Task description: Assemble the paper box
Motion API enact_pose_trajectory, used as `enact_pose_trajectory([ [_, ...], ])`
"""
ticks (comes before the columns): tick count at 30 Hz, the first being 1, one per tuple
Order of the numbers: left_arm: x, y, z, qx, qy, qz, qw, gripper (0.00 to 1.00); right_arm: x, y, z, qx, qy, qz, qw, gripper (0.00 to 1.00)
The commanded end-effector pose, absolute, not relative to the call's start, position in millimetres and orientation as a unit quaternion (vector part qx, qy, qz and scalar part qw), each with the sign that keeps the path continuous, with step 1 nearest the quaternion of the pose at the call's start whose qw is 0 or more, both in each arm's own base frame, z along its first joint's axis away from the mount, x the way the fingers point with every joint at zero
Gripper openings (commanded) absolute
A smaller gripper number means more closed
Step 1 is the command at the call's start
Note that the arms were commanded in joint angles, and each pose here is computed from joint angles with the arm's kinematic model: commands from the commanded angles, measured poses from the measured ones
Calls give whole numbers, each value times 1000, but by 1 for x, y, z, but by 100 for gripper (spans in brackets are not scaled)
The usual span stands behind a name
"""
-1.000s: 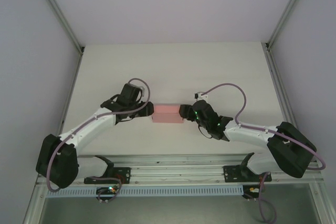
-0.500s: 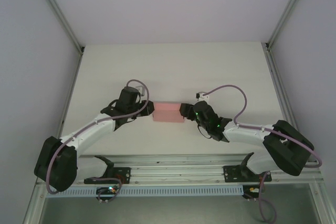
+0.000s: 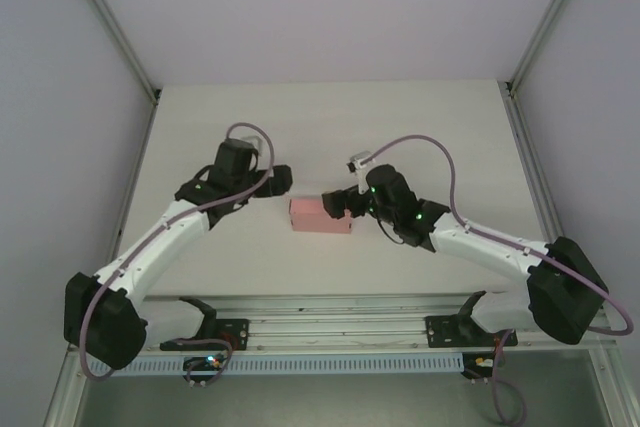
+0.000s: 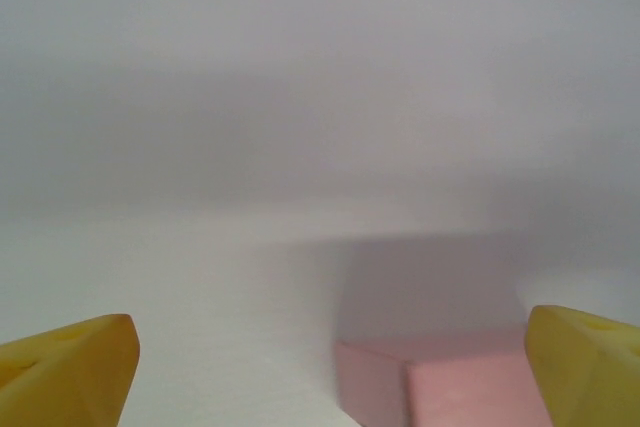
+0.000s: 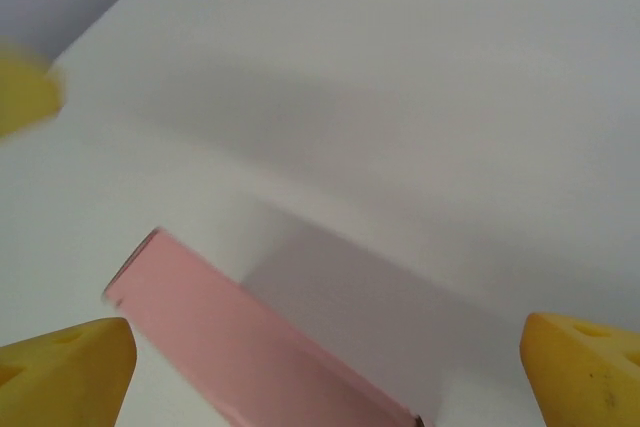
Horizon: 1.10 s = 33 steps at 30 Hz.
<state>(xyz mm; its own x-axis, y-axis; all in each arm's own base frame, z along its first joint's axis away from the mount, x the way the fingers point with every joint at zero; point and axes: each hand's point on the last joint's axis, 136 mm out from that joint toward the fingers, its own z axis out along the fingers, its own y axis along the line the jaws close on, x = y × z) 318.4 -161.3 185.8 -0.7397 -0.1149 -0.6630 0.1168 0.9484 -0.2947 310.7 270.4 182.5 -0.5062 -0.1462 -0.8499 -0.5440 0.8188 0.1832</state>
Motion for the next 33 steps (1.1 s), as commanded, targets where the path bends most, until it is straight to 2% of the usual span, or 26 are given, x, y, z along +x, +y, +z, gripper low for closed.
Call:
enact_pose_trajectory([
  [1,330,-106,182,-55,923,-74,374,100,269,303,172,-491,750,209,390,100],
  [3,334,-81,176,-92,922,-57,372,100,250,307,159,-597,701,199,336,100],
  [6,334,-50,166,-128,918,-24,376,100,252,311,152,-652,677,185,286,100],
  [13,324,-11,153,-188,902,-21,387,100,290,307,118,-686,692,92,206,100],
  [19,322,-1,159,-195,887,-12,418,100,295,309,90,-695,701,81,138,98],
  [22,321,0,160,-189,888,-10,419,100,292,306,75,-702,701,72,106,88],
  [25,318,3,160,-186,890,1,416,100,291,305,69,-702,704,69,88,74],
  [27,317,5,159,-187,890,6,415,100,292,305,65,-703,703,64,82,56],
  [29,316,6,158,-188,890,8,415,100,296,304,64,-701,707,51,80,45],
  [33,313,5,157,-182,893,7,412,100,309,302,74,-693,714,19,103,35],
])
